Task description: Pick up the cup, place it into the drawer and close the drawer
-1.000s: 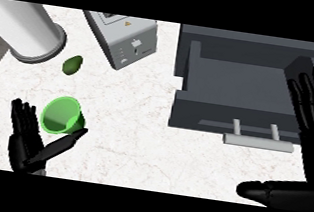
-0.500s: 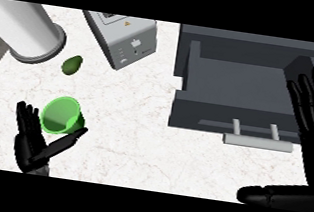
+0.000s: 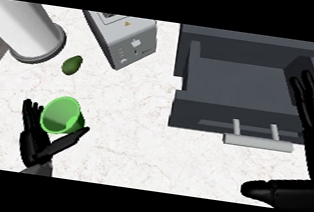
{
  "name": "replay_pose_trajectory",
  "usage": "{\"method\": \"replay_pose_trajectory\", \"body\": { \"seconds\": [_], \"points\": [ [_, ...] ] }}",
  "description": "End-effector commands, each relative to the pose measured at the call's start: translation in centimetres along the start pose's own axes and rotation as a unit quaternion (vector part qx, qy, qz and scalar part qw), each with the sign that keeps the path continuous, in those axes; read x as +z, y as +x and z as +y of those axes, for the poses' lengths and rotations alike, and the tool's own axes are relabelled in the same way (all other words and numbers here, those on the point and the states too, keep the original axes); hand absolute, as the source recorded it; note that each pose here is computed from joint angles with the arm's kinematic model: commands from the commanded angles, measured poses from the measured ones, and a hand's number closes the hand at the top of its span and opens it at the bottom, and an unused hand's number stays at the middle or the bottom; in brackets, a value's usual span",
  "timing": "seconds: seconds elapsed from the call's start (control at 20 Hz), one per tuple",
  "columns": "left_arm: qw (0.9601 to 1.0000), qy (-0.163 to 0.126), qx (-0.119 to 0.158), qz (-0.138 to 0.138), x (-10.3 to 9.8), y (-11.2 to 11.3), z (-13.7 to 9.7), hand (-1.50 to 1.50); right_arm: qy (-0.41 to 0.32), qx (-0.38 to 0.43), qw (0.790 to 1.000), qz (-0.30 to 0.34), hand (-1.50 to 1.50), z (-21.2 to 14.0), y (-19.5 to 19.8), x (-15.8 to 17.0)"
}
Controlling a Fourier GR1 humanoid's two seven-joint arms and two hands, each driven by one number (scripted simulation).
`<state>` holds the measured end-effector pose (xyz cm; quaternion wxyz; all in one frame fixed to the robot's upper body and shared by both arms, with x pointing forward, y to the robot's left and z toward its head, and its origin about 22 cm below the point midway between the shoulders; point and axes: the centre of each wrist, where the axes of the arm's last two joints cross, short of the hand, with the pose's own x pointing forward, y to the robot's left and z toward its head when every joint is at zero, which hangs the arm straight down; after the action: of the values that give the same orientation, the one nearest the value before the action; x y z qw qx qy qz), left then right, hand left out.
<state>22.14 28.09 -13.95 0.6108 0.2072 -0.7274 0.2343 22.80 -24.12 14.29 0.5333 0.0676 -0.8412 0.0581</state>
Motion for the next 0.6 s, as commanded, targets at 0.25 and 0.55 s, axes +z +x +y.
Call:
{"method": "replay_pose_trajectory", "body": {
  "seconds": [0.25, 0.55],
  "points": [
    [0.9993, -0.005, 0.037, 0.009, 0.4, -1.7, -1.9, -1.5, 0.003, 0.002, 1.0, 0.001, -1.5, -0.6, 0.8, -1.1],
    [0.997, -0.016, 0.076, -0.004, -0.7, -1.4, -2.1, -1.5, -0.004, 0.003, 1.0, 0.004, -1.5, -0.2, 0.4, -0.4]
  ]
}}
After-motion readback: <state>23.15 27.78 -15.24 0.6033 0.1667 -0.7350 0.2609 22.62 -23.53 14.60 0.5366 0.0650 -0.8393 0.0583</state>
